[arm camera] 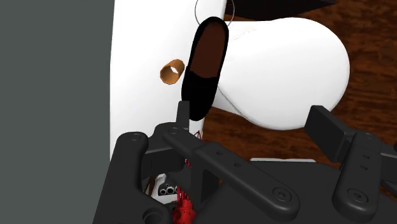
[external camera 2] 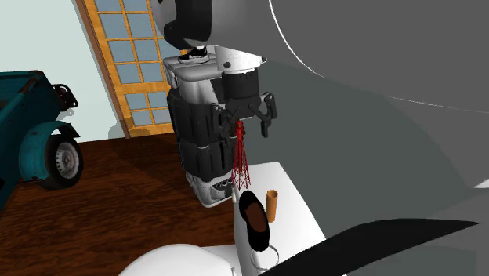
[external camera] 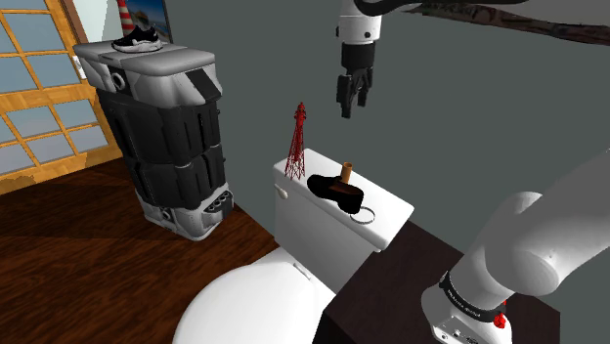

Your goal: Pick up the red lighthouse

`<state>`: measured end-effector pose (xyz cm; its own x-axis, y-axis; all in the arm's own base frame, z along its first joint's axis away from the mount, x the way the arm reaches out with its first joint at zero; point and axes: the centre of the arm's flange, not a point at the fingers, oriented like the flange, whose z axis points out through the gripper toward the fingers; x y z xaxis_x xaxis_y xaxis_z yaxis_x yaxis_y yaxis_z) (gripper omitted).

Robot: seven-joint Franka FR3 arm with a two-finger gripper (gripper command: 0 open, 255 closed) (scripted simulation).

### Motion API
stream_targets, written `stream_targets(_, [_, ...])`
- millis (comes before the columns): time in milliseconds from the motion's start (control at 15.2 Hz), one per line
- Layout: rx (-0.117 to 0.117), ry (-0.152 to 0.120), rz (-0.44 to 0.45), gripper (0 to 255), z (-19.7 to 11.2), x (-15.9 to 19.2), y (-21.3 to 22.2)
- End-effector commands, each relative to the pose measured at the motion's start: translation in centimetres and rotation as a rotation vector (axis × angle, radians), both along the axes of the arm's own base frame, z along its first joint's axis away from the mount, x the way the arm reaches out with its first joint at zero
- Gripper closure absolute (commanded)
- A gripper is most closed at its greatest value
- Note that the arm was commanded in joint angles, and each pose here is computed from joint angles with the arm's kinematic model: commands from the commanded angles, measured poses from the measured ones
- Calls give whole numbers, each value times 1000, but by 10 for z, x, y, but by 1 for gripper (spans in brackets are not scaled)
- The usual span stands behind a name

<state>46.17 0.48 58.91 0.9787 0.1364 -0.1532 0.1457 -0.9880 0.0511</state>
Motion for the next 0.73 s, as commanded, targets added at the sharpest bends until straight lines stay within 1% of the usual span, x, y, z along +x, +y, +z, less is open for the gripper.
stream_targets(0, [-12,11,19,0,-5,28,-3])
stream_targets(660, [-70,64,112,0,-30,164,-6])
